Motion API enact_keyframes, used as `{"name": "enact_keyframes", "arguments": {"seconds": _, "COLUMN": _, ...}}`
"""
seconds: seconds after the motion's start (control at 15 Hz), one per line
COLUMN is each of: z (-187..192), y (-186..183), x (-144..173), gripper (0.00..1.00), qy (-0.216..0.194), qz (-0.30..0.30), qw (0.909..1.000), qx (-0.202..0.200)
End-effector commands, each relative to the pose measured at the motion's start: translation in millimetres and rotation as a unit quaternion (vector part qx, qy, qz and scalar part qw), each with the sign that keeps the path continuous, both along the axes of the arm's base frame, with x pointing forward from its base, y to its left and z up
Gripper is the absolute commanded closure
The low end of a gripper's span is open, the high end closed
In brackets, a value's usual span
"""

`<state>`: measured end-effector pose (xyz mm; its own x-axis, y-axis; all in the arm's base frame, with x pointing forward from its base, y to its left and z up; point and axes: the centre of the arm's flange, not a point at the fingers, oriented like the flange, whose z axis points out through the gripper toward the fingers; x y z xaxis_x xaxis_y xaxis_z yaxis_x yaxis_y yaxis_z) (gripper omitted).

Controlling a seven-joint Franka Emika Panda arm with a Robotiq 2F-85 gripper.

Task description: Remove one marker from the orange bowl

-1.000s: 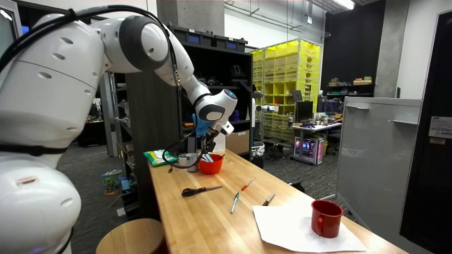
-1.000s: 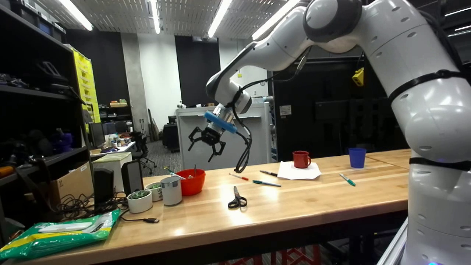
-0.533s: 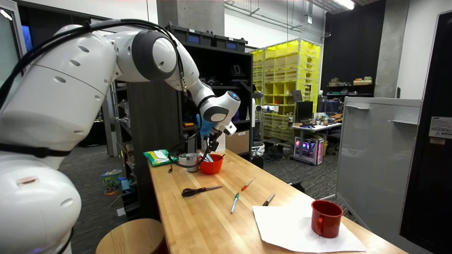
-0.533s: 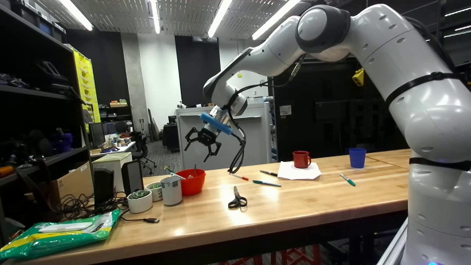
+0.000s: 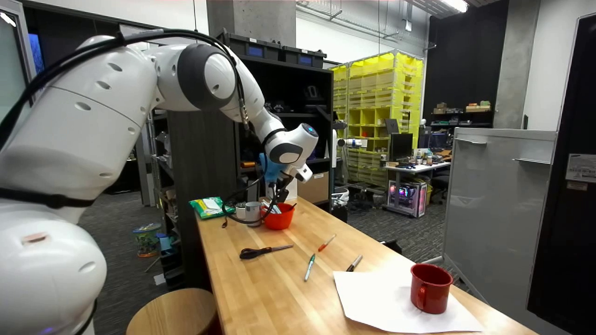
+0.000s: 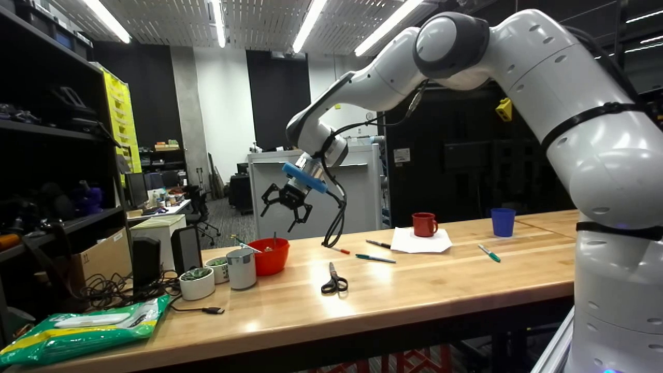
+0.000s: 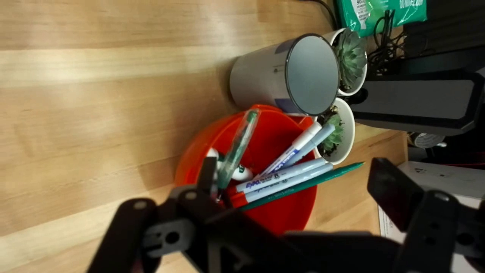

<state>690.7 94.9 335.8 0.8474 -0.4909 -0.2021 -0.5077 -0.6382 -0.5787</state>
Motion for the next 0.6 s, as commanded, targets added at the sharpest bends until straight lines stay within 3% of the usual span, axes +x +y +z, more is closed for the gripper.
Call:
{"name": "enact_keyframes", "arguments": {"seconds": 0.0, "z": -11.8, "y": -1.7, "x": 16.7, "gripper": 0.00, "qy": 0.013, "qz": 0.005, "qw": 0.9997, "qx": 0.018}}
{"name": "enact_keyframes", "arguments": {"seconds": 0.53, "z": -9.0, "y": 4.8, "x": 48.2, "gripper": 0.00, "qy": 0.057, "qz": 0.037, "qw": 0.9977, "qx": 0.009}}
